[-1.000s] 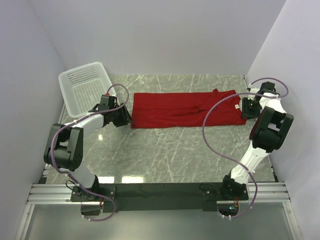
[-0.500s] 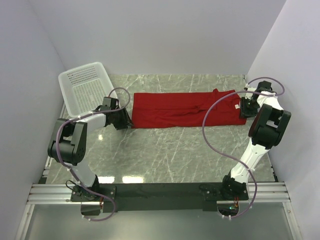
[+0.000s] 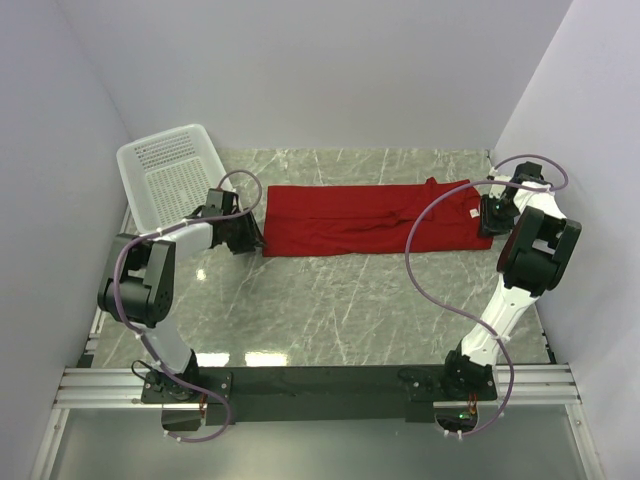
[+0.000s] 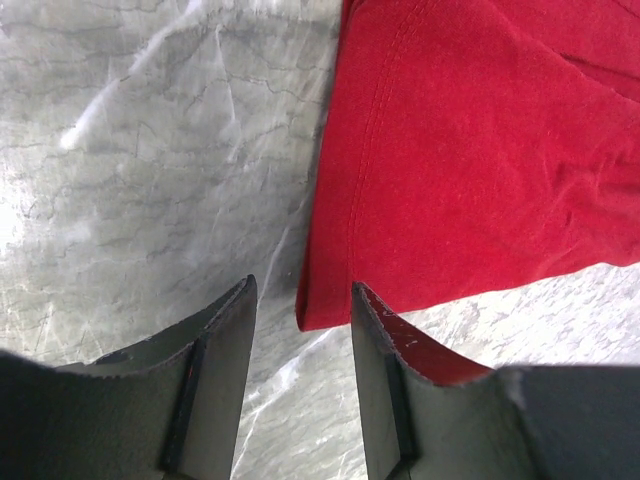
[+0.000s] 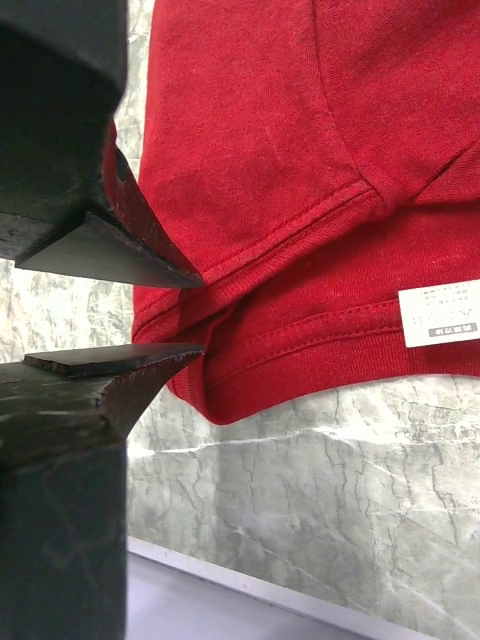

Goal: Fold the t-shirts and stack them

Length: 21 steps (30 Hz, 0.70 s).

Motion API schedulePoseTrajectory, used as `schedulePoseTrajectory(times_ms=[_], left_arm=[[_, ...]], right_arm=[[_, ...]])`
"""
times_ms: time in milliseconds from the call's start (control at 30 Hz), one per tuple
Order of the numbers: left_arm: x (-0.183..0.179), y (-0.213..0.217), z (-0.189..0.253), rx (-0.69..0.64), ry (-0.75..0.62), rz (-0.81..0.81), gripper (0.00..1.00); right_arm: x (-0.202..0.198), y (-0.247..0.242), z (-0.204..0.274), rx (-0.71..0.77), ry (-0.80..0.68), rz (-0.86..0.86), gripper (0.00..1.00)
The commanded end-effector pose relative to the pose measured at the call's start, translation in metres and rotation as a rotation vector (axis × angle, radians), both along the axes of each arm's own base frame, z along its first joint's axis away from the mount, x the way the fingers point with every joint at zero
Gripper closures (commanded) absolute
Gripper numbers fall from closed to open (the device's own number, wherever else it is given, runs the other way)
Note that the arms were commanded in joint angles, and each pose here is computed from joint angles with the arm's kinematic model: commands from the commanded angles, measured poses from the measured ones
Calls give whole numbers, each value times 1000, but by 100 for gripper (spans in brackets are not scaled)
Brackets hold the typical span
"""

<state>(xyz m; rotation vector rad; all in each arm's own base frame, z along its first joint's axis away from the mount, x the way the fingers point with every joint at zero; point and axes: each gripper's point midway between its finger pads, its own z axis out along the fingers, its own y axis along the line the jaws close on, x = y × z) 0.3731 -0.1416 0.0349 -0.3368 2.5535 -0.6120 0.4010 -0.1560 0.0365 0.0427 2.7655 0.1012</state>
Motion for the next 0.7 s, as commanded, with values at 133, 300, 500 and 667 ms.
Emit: schedulePoseTrajectory(times_ms=[133, 300, 500, 667], left_arm=[[17, -9, 12, -10, -55, -48, 54], [18, -17, 8, -10, -38, -72, 58], [16, -22, 1, -17, -18, -87, 79], [17, -20, 8, -9, -31, -90, 99]], right_arm=[[8, 1, 6, 2, -19, 14, 64], [8, 0, 7, 3, -18, 11, 65], [8, 2, 6, 9, -17, 14, 67], [3, 5, 4, 16, -9, 23, 77]])
